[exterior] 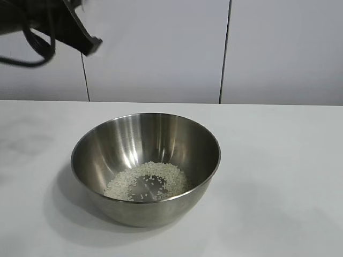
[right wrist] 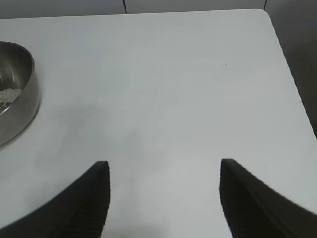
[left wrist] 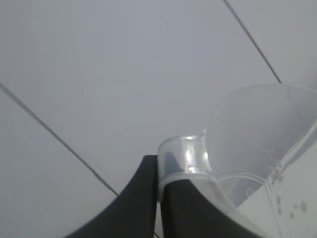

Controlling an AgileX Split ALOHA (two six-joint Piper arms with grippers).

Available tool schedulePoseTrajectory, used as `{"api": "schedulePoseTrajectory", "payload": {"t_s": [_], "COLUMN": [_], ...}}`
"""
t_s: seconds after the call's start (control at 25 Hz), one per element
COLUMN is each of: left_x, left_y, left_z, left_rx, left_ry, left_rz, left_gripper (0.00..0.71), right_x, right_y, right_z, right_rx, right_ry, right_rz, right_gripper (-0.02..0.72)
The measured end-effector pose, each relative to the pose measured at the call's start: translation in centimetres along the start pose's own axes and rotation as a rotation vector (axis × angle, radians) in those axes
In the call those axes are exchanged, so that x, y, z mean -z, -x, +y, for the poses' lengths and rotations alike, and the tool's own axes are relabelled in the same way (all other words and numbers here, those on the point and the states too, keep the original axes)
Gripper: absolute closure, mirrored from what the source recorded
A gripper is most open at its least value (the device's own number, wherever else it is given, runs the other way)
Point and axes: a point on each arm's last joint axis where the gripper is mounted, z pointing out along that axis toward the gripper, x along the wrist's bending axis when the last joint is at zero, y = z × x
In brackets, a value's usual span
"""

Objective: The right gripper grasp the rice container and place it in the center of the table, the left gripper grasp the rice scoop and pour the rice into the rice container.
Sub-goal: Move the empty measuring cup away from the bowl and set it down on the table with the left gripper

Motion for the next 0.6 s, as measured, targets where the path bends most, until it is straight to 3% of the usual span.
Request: {"api": "schedulePoseTrajectory", "payload": {"t_s": [0.2,0.44,0.6], "left_x": [0.2,2.1,4.5], "left_y": [-4.4,-6.1,-6.7], "left_z": [-2.7,-6.8,-9.5], "left_rx": [0.312,0.495,0.526], "left_ry": [-0.123,-0.230,-0.253], "left_rz": [-0.020,-0.067,-0.037], "left_gripper": [0.704,0.704,0.704], "right_x": [0.0,0.0,0.0], "right_y": [0.0,0.0,0.0], "right_z": [0.0,0.0,0.0], "right_rx": [0.000,0.000,0.000], "right_ry": [0.000,0.000,0.000], "right_rz": [0.000,0.000,0.000], "right_gripper": [0.261,0.261,0.261]}}
